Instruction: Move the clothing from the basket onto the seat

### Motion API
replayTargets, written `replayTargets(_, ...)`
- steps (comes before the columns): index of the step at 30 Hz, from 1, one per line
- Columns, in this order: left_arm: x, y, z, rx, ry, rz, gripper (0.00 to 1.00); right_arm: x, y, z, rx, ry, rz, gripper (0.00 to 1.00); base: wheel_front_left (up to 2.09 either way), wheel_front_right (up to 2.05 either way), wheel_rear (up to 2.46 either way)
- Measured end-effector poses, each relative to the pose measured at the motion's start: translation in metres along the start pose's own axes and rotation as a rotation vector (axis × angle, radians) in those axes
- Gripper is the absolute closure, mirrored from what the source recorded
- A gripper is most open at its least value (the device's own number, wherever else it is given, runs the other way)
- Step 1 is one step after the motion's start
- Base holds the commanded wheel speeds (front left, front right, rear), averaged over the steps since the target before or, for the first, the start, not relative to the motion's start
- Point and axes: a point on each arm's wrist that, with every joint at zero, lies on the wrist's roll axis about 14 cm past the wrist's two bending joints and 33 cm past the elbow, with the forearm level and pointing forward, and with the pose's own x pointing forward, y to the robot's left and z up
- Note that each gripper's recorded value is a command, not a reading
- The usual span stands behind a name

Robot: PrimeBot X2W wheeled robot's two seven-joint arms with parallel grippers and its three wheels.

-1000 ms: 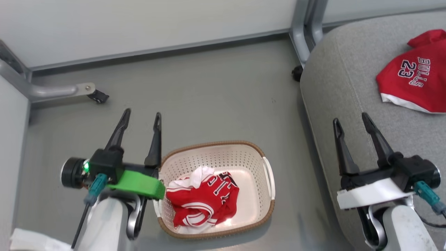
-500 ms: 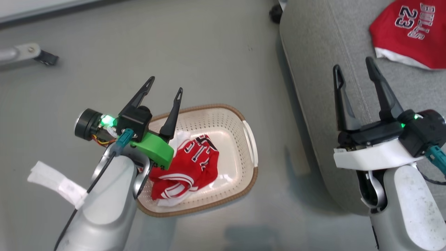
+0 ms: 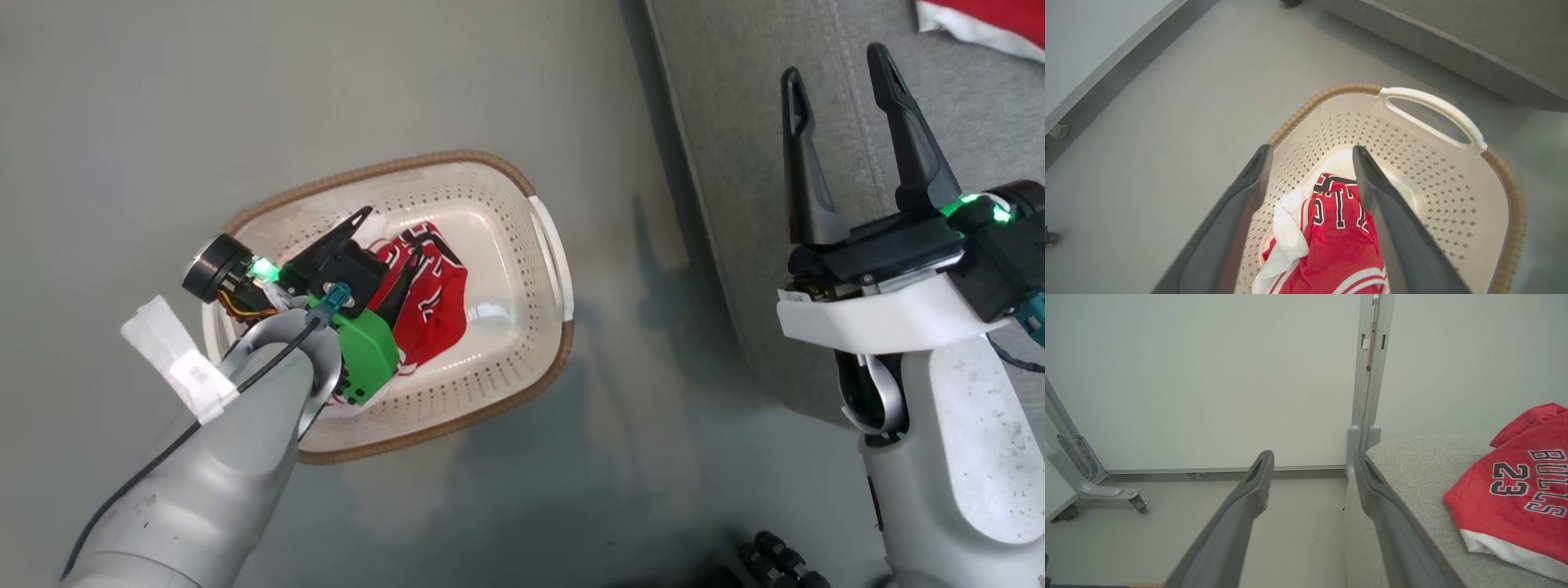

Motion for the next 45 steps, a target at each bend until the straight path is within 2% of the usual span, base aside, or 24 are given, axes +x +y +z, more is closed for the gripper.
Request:
replayTargets(10, 0.014, -0.021, -0.086, 0.113, 0.243, -0.165, 0.0, 0.012, 0.002, -0.039, -0.012, 0.052, 0.025, 0.0, 0.0, 0.0, 0.0)
replayTargets(22, 0.004, -0.025, -0.166, 0.174, 0.51, -0.254, 0.0, 0.013, -0.002, -0.08, -0.017, 0.119, 0.024, 0.0, 0.0, 0.0, 0.0)
replayTargets(35, 0.017, -0.006, -0.197, 0.277, 0.602, -0.293, 0.0, 0.009, -0.011, -0.109, -0.03, 0.163, 0.006, 0.0, 0.0, 0.0, 0.0)
replayTargets(43, 0.023, -0.012, -0.21, 0.292, 0.626, -0.32, 0.0, 0.001, -0.012, -0.127, -0.026, 0.199, 0.003, 0.0, 0.0, 0.0, 0.0)
replayTargets(44, 0.024, -0.015, -0.209, 0.29, 0.618, -0.326, 0.53, 0.001, -0.012, -0.127, -0.026, 0.201, 0.002, 0.0, 0.0, 0.0, 0.0)
replayTargets(45, 0.025, -0.017, -0.207, 0.291, 0.605, -0.331, 1.0, 0.001, -0.012, -0.127, -0.026, 0.202, 0.001, 0.0, 0.0, 0.0, 0.0)
